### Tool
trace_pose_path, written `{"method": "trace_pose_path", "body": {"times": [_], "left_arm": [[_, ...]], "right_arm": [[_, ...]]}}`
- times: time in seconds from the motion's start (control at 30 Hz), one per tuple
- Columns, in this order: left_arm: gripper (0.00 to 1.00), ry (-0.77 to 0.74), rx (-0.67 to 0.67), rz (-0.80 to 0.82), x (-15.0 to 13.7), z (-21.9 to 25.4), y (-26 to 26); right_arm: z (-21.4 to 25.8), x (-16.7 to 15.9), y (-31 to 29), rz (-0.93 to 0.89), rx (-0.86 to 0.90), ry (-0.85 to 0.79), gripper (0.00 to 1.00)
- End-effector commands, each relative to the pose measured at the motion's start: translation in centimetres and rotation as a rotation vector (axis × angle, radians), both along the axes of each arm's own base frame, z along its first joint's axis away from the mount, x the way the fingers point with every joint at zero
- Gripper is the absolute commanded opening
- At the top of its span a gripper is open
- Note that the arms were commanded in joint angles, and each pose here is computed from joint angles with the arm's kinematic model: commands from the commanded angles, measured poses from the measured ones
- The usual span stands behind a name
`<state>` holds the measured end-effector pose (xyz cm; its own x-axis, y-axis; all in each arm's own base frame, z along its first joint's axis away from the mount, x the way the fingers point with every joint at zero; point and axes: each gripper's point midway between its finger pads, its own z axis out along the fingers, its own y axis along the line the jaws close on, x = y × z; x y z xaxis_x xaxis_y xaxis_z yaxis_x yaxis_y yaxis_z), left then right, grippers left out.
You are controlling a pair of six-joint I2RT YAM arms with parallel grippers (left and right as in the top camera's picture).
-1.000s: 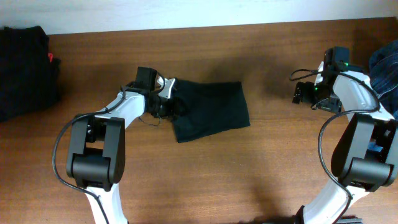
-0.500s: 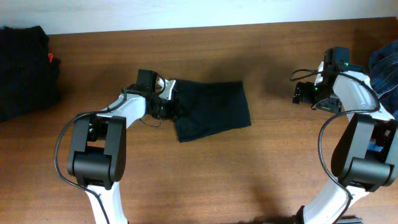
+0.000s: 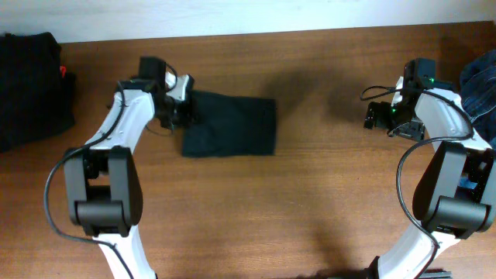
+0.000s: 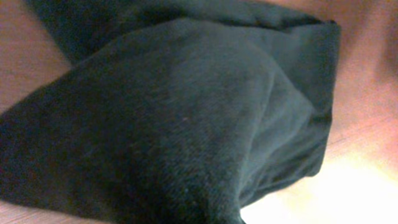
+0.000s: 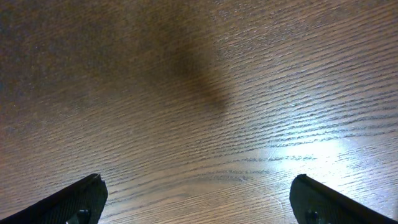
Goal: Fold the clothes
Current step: 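Drag the folded shirt leftward toward the table's left edge with the left gripper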
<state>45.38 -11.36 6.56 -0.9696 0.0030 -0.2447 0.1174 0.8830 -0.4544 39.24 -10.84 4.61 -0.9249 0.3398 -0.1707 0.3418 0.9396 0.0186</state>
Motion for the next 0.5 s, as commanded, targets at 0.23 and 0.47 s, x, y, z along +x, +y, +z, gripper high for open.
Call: {"method": "trace_pose_path", "body": {"times": [0.23, 0.47], "left_arm": [[0.01, -0.195, 0.196, -0.062, 2.4, 4.8, 2.5], [0.00, -0.237, 0.204, -0.016, 3.2, 7.3, 5.1]], "right_arm": [[1.1, 0.5, -0.1, -0.008, 0.001, -0.034, 0.99], [1.1, 0.5, -0.1, -0.008, 0.001, -0.034, 0.99]]}}
